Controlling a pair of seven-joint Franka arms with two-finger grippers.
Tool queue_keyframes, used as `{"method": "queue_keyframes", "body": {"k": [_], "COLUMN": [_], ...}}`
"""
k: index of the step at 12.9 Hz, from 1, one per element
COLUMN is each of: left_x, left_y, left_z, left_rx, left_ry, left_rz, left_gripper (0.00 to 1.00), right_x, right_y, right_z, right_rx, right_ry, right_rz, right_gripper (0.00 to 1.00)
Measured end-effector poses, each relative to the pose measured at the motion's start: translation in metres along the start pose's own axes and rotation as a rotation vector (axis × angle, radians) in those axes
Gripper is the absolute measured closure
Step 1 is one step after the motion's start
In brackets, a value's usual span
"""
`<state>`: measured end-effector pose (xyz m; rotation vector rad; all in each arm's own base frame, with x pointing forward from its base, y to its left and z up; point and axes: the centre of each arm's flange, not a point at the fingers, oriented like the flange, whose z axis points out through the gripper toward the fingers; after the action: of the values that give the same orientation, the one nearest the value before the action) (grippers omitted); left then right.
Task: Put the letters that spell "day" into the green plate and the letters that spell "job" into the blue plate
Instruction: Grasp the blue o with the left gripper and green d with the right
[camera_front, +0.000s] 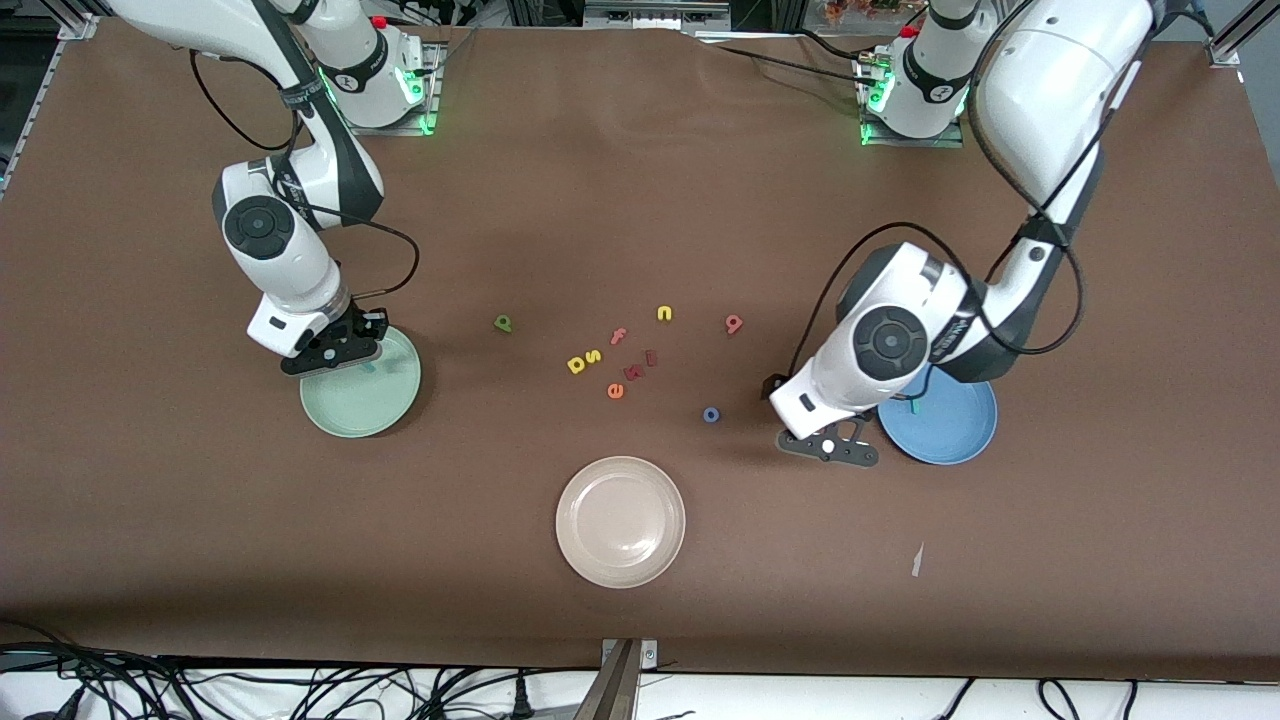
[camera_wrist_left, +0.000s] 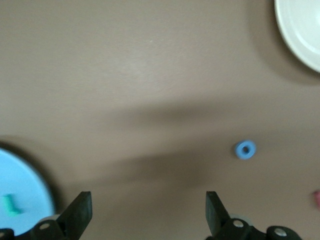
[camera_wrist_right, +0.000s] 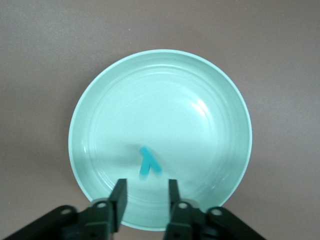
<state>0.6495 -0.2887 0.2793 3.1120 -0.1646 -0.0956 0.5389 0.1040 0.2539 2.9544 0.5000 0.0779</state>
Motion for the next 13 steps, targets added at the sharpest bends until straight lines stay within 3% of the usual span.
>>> {"method": "queue_keyframes", "body": {"k": [1, 4, 8, 11, 12, 13], "left_x": [-0.001, -0.011, -0.01, -0.01, -0.01, -0.01], "left_y": [0.018, 0.08, 0.099, 0.1, 0.1, 0.101], "left_z": [0.014, 0.061, 0.081, 0.093, 0.097, 0.1], "left_rx": [-0.019, -0.068, -0.091, -0.058, -0.058, -0.062], "left_ry": [0.011, 0.014, 0.032, 0.058, 0.06, 0.062], "left_rz": [-0.072, -0.215, -0.236, -0.203, -0.201, -0.201], "left_gripper": [0.0, 0.0, 0.0, 0.0, 0.05, 0.16], "right_x": [0.001, 0.008, 0.006, 0.001, 0.0, -0.003], "right_y": [-0.004, -0.051, -0.144, -0.184, -0.194, -0.203], "right_z": [-0.002, -0.017, -0.029, -0.013, -0.003, 0.006], "right_rx": [0.002, 0.025, 0.051, 0.081, 0.096, 0.104], "right_ry": [0.004, 0.033, 0.047, 0.044, 0.043, 0.037], "right_rz": [0.001, 0.087, 0.243, 0.358, 0.387, 0.404], "right_gripper": [0.47, 0.42, 0.41, 0.41, 0.4, 0.39]}}
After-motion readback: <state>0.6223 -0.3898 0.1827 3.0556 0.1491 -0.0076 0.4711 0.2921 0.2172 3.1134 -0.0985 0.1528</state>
